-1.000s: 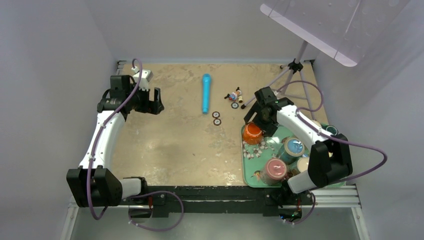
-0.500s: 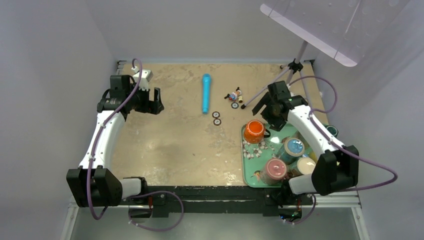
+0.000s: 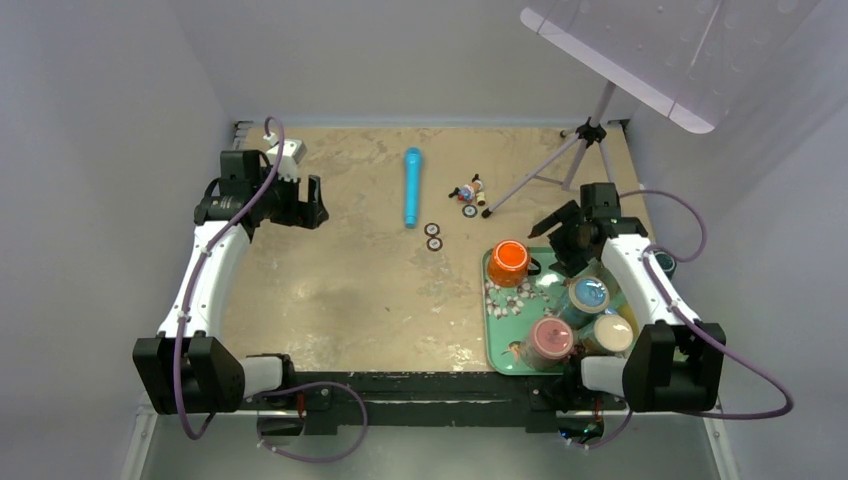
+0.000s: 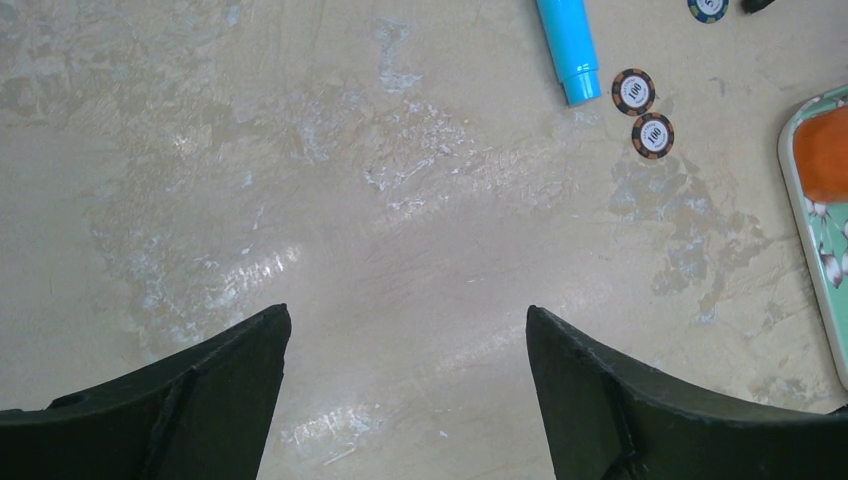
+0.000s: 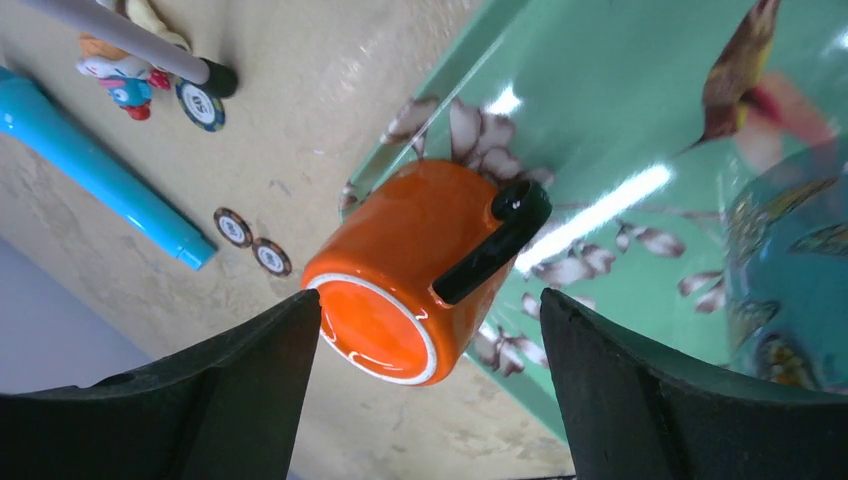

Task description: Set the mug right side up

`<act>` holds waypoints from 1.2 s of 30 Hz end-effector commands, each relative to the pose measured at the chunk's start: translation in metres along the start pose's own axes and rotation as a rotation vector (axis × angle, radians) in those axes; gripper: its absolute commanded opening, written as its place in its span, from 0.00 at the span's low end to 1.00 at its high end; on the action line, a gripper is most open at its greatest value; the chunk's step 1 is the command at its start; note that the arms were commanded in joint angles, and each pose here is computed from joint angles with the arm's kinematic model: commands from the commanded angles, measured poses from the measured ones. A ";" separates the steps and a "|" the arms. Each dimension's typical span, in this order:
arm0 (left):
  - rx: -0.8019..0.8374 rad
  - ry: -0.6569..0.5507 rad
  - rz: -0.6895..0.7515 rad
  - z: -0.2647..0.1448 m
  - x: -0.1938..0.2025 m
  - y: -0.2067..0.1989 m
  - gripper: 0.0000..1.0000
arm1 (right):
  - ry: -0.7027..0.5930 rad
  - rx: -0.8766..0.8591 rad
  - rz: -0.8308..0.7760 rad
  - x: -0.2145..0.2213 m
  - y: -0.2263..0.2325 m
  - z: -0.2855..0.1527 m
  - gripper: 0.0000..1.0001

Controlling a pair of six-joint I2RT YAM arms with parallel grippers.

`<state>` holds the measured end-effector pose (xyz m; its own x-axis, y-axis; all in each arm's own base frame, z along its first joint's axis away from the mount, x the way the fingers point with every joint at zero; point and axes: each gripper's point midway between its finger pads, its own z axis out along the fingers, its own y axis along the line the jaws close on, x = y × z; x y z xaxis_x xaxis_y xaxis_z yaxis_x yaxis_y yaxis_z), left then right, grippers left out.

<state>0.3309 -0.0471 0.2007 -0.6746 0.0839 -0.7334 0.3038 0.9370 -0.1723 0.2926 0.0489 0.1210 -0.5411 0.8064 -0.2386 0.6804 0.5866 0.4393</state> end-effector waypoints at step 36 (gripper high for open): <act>-0.005 -0.055 0.017 -0.005 -0.013 -0.003 0.87 | 0.066 0.150 0.443 0.007 -0.002 0.062 0.05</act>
<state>0.3323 -0.0471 0.2021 -0.6683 0.0836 -0.7392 0.3041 0.9376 -0.1688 0.2995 0.0631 0.0537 -0.2012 0.9784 0.0465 0.9363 0.1782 0.3027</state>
